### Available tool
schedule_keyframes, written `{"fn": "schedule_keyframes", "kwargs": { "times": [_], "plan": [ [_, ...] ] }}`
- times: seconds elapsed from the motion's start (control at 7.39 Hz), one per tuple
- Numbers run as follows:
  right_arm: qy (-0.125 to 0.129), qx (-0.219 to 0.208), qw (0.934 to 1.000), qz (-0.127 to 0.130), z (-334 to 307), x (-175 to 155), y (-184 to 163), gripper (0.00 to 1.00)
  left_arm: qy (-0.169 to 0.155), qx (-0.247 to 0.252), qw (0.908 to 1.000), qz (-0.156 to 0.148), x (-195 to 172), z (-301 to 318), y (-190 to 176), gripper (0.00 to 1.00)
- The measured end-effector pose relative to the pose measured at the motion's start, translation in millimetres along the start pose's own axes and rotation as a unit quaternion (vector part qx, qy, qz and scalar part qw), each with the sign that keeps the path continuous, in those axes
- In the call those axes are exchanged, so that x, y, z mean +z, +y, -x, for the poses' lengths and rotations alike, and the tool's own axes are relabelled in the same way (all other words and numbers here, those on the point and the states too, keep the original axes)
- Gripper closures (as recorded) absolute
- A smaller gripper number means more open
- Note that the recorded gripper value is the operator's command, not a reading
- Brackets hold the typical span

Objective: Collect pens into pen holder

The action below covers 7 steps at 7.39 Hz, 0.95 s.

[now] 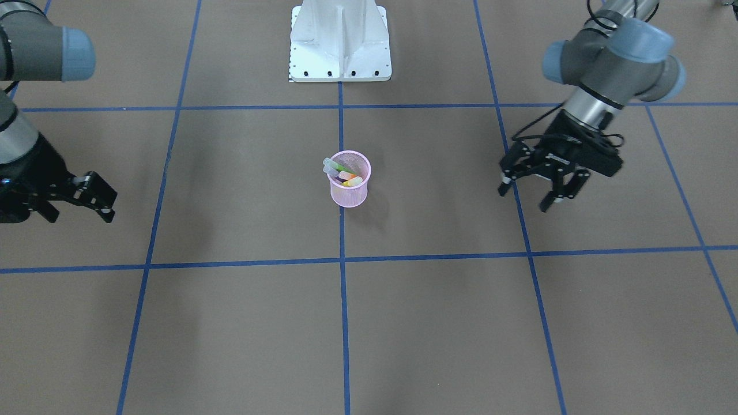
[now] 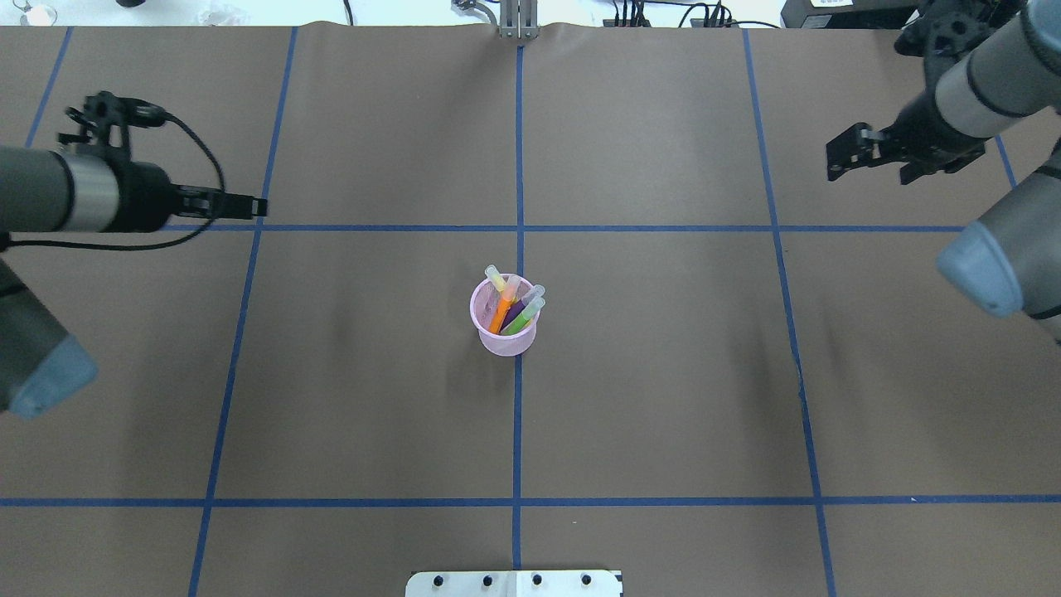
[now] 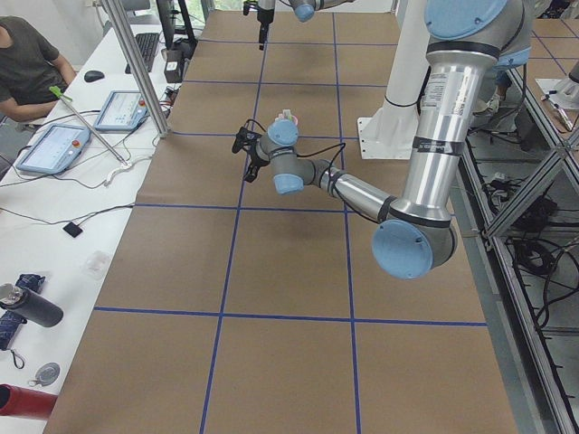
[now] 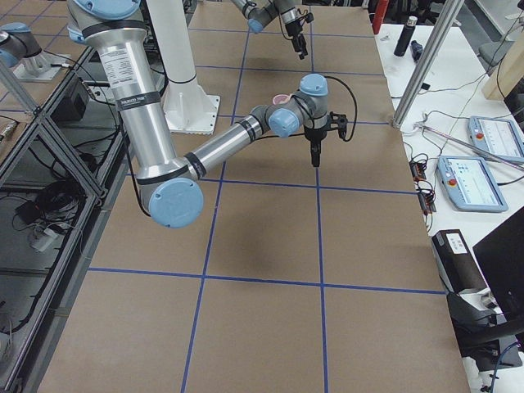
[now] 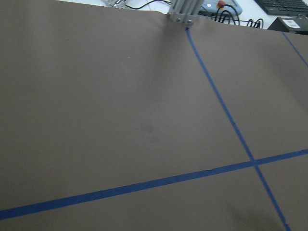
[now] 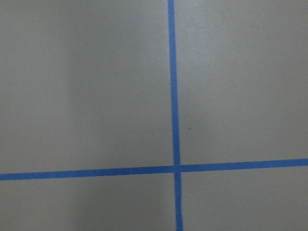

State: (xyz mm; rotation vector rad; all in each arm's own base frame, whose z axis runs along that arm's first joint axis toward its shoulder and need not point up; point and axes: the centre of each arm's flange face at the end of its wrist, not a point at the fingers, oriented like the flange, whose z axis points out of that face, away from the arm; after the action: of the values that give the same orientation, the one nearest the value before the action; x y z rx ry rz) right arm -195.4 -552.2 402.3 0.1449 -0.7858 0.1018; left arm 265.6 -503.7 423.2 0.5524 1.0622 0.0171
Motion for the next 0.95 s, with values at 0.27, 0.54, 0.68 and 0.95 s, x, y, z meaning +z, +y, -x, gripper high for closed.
{"fn": "schedule_keyframes", "kwargs": {
  "times": [0.27,0.54,0.68,0.95],
  "plan": [
    [-0.003,-0.023,0.9995,0.019,-99.9,-11.3,-14.4,0.00,-0.066,0.033,0.9964,0.041,-31.4,124.7,2.4,0.02],
    [-0.009,-0.029,0.9991,0.030,-189.9,-14.8,-22.7,0.00,-0.124,0.040,0.9868,0.097,-66.7,188.4,-8.8,0.02],
    [-0.015,-0.031,0.9989,0.033,-227.6,-9.5,-25.3,0.00,-0.127,0.025,0.9837,0.125,-78.5,191.1,-14.4,0.01],
    [-0.022,-0.036,0.9985,0.037,-275.2,5.0,-25.6,0.00,-0.105,-0.020,0.9799,0.168,-89.2,182.9,-31.6,0.01]
  ]
}}
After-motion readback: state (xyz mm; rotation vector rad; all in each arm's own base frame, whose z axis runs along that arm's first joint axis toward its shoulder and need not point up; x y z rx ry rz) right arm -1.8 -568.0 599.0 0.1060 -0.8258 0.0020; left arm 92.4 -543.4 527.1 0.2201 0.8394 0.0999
